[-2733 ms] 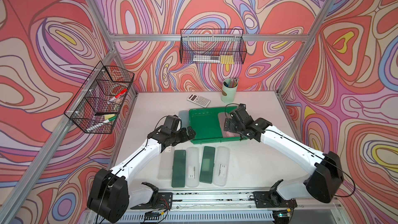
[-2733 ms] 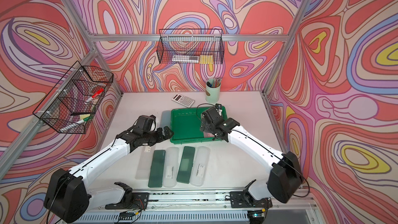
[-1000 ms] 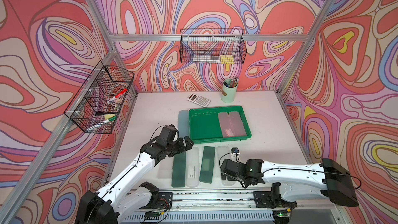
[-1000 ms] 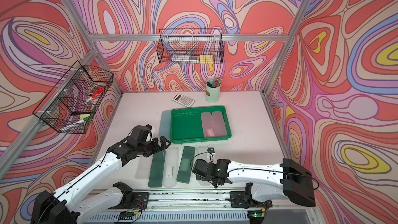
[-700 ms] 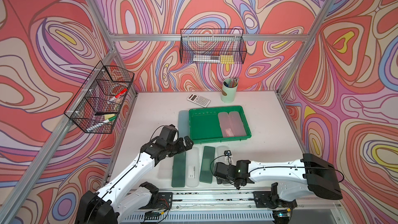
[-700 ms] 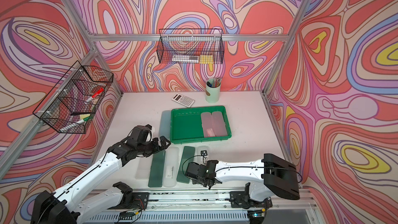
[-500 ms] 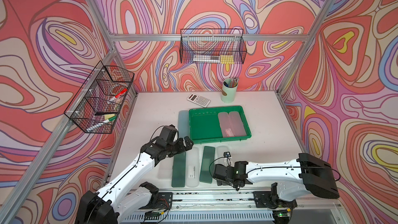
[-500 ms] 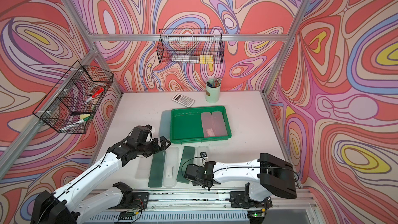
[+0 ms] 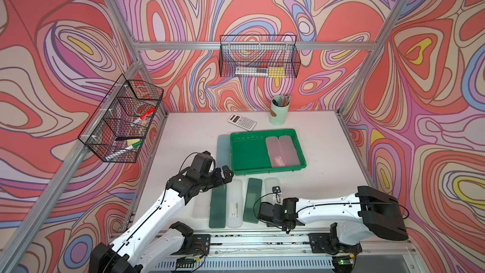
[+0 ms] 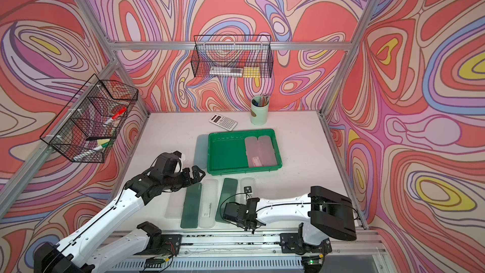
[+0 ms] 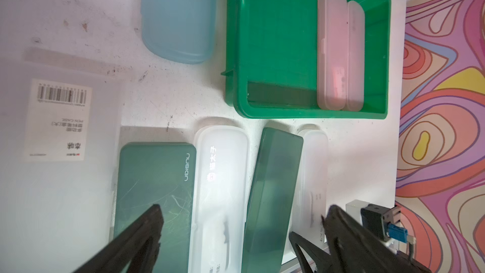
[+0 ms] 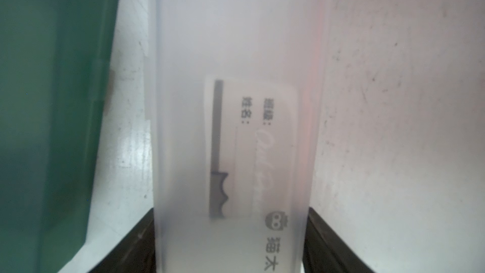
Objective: Put the pencil case into the storage box
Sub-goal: Pick up the pencil case from the center of the board.
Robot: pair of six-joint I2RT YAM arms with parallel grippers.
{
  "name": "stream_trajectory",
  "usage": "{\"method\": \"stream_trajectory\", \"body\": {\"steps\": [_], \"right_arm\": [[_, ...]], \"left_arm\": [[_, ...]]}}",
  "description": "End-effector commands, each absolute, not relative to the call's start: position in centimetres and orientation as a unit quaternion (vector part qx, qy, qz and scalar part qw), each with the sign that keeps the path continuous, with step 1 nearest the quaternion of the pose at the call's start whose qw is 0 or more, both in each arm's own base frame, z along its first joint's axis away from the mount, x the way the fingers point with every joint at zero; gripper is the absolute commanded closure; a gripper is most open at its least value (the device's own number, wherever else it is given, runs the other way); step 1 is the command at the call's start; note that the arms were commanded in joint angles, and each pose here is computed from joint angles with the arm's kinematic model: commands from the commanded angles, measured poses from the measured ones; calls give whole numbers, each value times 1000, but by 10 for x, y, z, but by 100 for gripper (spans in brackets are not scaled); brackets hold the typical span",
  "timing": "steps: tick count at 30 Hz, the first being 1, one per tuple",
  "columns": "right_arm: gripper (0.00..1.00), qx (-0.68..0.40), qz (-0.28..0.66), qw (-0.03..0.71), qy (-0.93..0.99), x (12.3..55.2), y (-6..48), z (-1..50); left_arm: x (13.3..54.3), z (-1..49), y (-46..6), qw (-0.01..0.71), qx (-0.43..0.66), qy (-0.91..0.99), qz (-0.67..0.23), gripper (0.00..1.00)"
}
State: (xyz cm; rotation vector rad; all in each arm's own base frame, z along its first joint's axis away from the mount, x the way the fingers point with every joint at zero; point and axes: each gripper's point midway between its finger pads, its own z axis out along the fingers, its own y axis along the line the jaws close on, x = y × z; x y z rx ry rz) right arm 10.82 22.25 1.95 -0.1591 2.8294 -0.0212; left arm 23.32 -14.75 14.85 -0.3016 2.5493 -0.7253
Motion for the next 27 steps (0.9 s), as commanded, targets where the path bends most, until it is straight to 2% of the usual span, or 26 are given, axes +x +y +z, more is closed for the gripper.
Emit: {"method": "stream_trajectory", "body": {"steps": [1, 21, 27], "right_arm": [[37, -55, -20, 178, 982, 111, 211, 30], [38, -134, 11, 242, 961, 95, 214, 97], [38, -140, -5, 278, 950, 107, 220, 125]], "left_arm": [[229, 163, -142, 246, -102, 930, -253, 1], [224, 202, -125, 296, -111, 917, -243, 1], [230, 232, -144, 322, -74, 895, -299, 1]]}}
